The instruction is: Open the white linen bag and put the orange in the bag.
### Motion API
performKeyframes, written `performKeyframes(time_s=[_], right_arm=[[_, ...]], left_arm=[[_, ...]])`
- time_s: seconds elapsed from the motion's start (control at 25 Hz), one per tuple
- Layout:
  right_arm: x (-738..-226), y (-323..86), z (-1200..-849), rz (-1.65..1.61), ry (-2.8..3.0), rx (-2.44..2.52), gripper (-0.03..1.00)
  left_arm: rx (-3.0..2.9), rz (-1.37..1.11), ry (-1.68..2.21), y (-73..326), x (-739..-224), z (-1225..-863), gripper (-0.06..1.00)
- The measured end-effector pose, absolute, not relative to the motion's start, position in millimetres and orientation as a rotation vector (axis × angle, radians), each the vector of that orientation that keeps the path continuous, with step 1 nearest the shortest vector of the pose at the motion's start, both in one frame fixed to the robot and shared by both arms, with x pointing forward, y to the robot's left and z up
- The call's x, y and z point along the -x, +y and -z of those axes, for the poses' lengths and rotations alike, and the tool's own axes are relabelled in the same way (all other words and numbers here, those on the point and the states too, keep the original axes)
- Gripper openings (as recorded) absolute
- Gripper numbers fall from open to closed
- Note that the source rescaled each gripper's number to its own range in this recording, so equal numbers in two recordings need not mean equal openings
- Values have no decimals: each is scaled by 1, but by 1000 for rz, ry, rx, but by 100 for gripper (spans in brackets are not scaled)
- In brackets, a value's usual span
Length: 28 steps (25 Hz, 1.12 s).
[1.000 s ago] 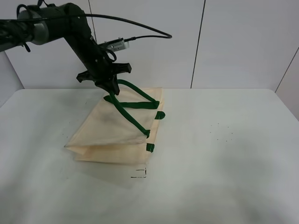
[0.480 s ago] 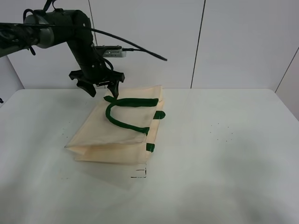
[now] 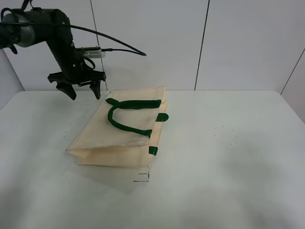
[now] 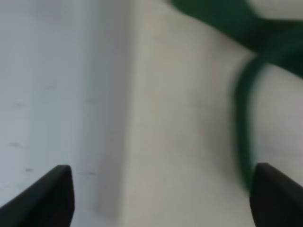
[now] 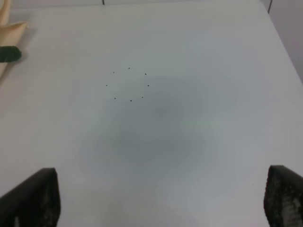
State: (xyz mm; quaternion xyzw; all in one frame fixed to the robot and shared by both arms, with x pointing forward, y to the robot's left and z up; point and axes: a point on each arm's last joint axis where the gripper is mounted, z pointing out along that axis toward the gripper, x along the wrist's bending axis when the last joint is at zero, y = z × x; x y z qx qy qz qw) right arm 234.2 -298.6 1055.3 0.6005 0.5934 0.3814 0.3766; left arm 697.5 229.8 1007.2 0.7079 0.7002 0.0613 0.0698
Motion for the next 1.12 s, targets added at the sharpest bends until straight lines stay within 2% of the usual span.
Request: performKeyframes(time_s=[0.2,0.32,0.72,1.12], right_arm=[[-234,-299,-1055,-976,1518,-1536,95],[-234,-299,-1055,-976,1518,-1536,95],[-234,-299,-1055,-976,1518,-1536,95],[-234,-299,-1055,-976,1518,-1536,95]], left_arm=[[-2017,-182,2252,290,-701,-1007,92],[-1981,-173,2302,308,-700,-1007,92],[-2000,-143,2329,310,-670,-1019,92],[-2025,-87,2359,308,-566,-1053,89]])
